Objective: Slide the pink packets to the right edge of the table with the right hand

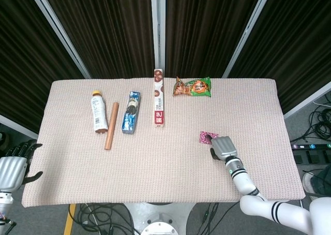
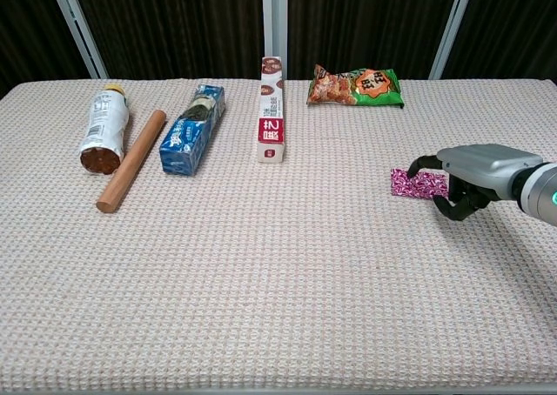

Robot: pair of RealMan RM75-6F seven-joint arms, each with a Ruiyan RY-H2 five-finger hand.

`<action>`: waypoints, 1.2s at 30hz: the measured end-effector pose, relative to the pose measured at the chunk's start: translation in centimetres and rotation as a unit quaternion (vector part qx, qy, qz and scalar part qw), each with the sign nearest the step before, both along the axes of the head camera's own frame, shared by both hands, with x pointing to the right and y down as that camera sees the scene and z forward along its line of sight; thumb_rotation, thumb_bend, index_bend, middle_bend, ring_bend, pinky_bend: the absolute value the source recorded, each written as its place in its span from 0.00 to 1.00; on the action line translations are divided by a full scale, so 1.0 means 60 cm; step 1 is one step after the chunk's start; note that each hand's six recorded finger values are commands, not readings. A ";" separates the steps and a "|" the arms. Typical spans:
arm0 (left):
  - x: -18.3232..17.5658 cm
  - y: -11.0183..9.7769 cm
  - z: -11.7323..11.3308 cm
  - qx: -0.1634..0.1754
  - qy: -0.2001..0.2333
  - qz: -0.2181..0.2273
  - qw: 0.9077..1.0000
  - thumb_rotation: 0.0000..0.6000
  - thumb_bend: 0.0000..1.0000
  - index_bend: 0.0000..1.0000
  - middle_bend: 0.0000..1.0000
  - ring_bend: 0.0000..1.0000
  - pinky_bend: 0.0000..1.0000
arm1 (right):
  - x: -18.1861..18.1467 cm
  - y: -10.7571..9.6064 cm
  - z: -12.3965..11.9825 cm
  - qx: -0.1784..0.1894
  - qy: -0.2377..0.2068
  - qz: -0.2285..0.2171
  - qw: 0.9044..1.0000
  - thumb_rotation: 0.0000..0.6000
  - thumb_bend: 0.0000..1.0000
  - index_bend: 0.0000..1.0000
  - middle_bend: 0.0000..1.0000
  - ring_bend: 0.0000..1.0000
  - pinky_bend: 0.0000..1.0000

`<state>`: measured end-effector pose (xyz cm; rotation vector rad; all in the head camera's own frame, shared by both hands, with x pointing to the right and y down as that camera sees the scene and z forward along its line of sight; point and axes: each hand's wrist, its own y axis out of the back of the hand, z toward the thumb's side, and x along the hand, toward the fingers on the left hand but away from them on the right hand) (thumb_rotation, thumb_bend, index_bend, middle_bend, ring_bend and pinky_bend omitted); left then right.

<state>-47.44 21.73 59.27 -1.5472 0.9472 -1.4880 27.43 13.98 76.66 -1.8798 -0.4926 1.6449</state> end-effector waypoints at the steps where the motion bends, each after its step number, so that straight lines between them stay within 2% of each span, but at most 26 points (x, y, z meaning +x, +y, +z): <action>1: -0.001 0.000 0.000 0.000 0.000 -0.001 1.000 1.00 0.03 0.28 0.28 0.20 0.26 | 0.000 -0.001 0.002 0.000 0.001 0.000 1.000 0.92 0.55 0.18 1.00 1.00 1.00; 17: -0.007 -0.001 0.005 -0.004 -0.005 -0.006 1.000 1.00 0.03 0.28 0.28 0.20 0.26 | -0.003 -0.003 0.017 -0.013 0.020 -0.011 1.000 0.92 0.55 0.18 1.00 1.00 1.00; 36: 0.000 -0.001 0.003 -0.002 -0.006 -0.003 1.000 1.00 0.03 0.28 0.28 0.20 0.26 | 0.060 0.008 0.009 -0.028 0.057 -0.003 0.998 0.93 0.55 0.20 1.00 1.00 1.00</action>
